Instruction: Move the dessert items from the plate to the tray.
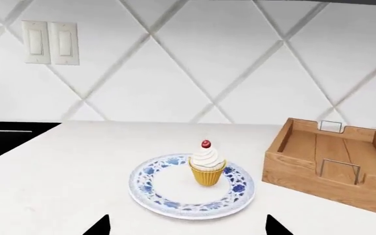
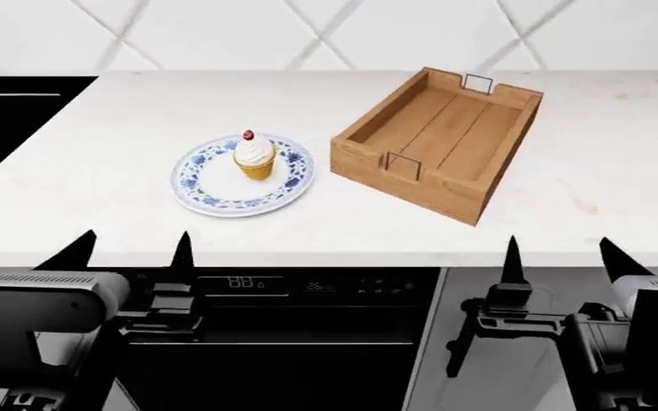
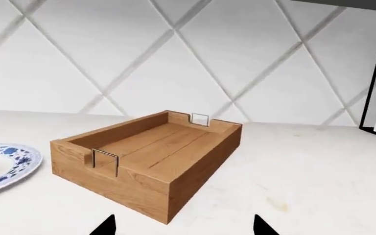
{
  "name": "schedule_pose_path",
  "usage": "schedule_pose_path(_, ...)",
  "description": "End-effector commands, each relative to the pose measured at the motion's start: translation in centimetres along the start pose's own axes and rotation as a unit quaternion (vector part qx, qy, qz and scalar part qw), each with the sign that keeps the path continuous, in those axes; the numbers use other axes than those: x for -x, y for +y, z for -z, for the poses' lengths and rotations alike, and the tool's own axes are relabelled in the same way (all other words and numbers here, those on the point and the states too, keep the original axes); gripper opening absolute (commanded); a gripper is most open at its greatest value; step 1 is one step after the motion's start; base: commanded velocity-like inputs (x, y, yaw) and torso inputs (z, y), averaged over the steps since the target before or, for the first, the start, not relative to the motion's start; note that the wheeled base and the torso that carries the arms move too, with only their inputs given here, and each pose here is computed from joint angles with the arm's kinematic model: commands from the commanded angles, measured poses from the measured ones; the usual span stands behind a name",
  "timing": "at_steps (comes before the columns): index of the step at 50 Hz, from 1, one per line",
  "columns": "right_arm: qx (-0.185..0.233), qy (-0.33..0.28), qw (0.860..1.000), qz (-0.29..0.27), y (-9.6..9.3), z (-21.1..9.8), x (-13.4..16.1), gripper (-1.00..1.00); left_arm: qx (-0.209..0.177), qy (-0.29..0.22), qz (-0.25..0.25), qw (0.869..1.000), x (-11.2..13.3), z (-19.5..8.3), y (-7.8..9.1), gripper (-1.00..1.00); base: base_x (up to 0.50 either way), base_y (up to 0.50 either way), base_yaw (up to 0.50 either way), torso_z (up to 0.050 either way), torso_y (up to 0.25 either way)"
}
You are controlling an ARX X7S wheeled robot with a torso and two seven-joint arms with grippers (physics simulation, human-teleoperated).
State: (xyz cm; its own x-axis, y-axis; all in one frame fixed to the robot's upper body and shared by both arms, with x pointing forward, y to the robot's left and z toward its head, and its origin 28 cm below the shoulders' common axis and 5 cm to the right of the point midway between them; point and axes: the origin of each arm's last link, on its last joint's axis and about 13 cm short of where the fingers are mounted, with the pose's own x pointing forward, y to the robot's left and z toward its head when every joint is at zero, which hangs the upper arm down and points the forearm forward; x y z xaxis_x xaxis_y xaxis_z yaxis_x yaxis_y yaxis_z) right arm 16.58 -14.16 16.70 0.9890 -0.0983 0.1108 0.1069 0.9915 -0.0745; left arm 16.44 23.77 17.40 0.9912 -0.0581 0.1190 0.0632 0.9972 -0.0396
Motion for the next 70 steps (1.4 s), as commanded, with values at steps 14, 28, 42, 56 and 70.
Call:
schedule_pose_path(14,0.009,-0.031,0.999,0.004,-0.1,-1.0,1.0,1.0,-0.003,-0.003,-0.001,1.0,0.4,-0.4,0.3,1.0,0.5,-0.29,0.0,0.0,0.0)
schedule_pose_path(28,0.008,-0.038,0.999,0.005,-0.1,-1.1,1.1,1.0,-0.001,-0.008,-0.007,1.0,0.8,-0.8,0.4,1.0,0.5,-0.09,0.0,0.0,0.001)
schedule_pose_path(42,0.005,-0.042,0.999,0.005,-0.3,-1.5,1.6,1.0,0.002,-0.004,-0.007,1.0,1.1,-1.1,0.7,1.0,0.35,0.0,0.0,0.0,0.001)
schedule_pose_path(56,0.002,-0.044,0.999,0.007,-0.8,-2.4,2.6,1.0,0.007,0.08,0.055,0.995,2.7,-3.5,1.7,1.0,0.0,0.0,0.0,0.0,0.0)
schedule_pose_path(70,0.0,-0.044,0.999,0.007,-0.8,-2.5,2.6,1.0,-0.026,0.175,0.057,0.983,4.8,-5.3,2.6,1.0,0.0,0.0,0.0,0.0,0.0)
